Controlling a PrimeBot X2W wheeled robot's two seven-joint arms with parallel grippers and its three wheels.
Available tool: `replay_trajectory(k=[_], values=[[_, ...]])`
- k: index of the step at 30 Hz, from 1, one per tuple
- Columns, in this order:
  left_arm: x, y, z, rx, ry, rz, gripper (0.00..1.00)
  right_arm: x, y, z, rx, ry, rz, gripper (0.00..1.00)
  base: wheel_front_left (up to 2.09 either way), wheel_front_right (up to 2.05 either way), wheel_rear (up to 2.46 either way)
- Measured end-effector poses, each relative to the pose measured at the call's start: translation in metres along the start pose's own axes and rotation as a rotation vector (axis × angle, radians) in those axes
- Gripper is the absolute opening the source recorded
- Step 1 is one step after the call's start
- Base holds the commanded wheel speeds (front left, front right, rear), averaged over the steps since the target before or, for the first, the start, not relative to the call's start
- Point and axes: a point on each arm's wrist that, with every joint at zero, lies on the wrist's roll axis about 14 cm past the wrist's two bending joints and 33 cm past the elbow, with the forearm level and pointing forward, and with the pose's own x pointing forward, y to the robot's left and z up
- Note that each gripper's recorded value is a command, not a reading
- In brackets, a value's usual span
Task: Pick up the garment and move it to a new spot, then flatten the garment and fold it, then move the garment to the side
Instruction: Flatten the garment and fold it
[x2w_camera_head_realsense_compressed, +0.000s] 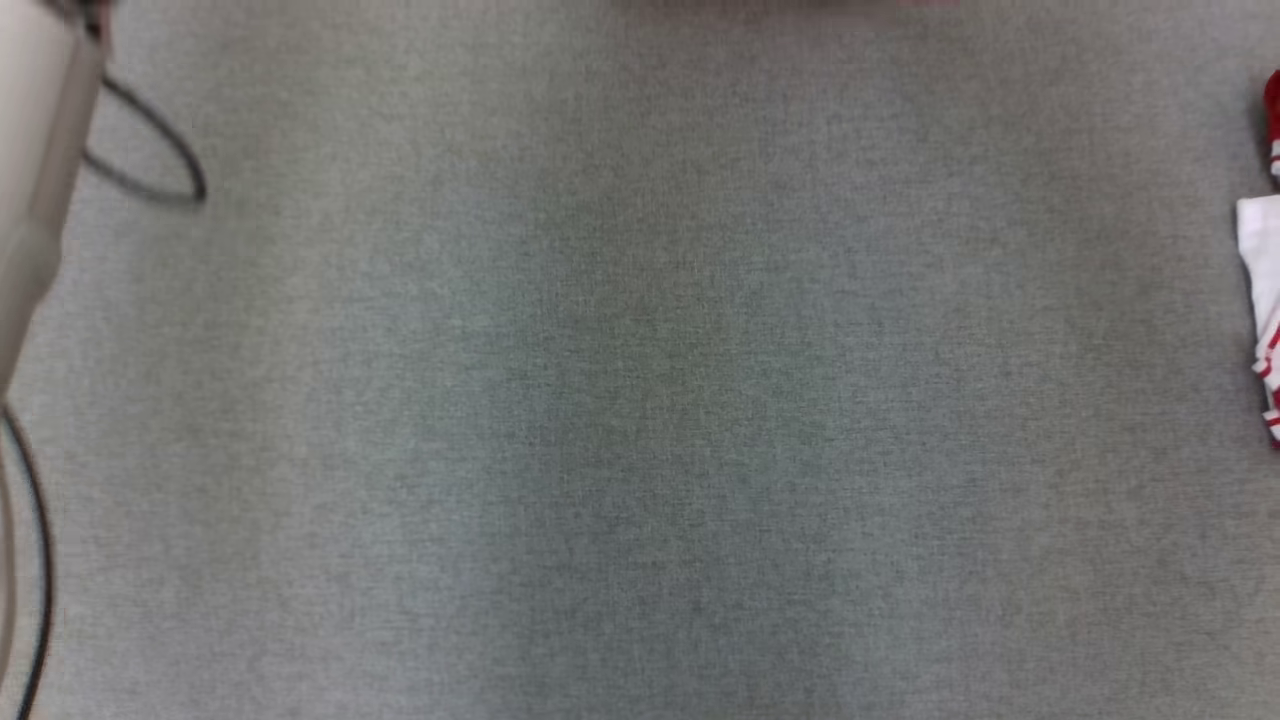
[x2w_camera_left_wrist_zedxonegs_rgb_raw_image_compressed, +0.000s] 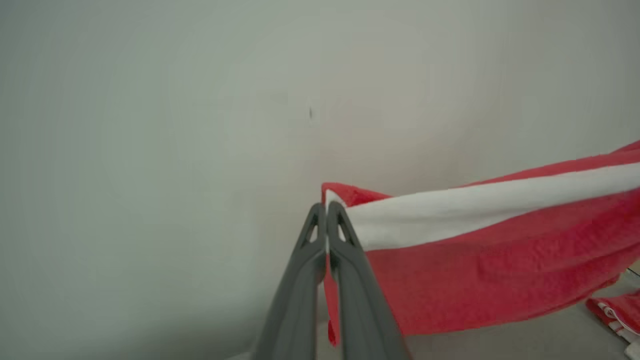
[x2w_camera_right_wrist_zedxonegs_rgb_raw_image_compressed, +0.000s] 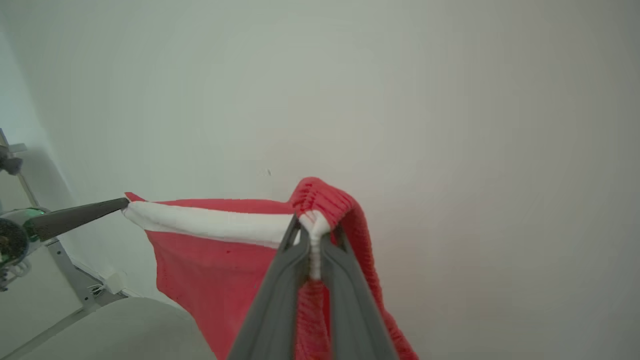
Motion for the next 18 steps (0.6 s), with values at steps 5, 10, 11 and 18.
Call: replay_trajectory(k=[5,10,11,18], values=[[-0.026,-0.003,-0.024,-0.024,0.103,-0.033,0.00,-0.035,0.005,-0.034,0.052,0.129,-0.005,0.00,0.00,0.00,0.00],[-0.065,-0.011,-0.056,-0.057,0.243,-0.071,0.00,-0.085,0.026,-0.074,0.103,0.285,0.012,0.00,0.00,0.00,0.00],[-0.073,-0.013,-0.059,-0.071,0.263,-0.077,0.00,-0.095,0.030,-0.080,0.108,0.316,0.017,0.00,0.00,0.00,0.00],[-0.137,-0.035,-0.095,-0.127,0.452,-0.124,0.00,-0.170,0.059,-0.107,0.178,0.484,0.022,0.00,0.00,0.00,0.00]])
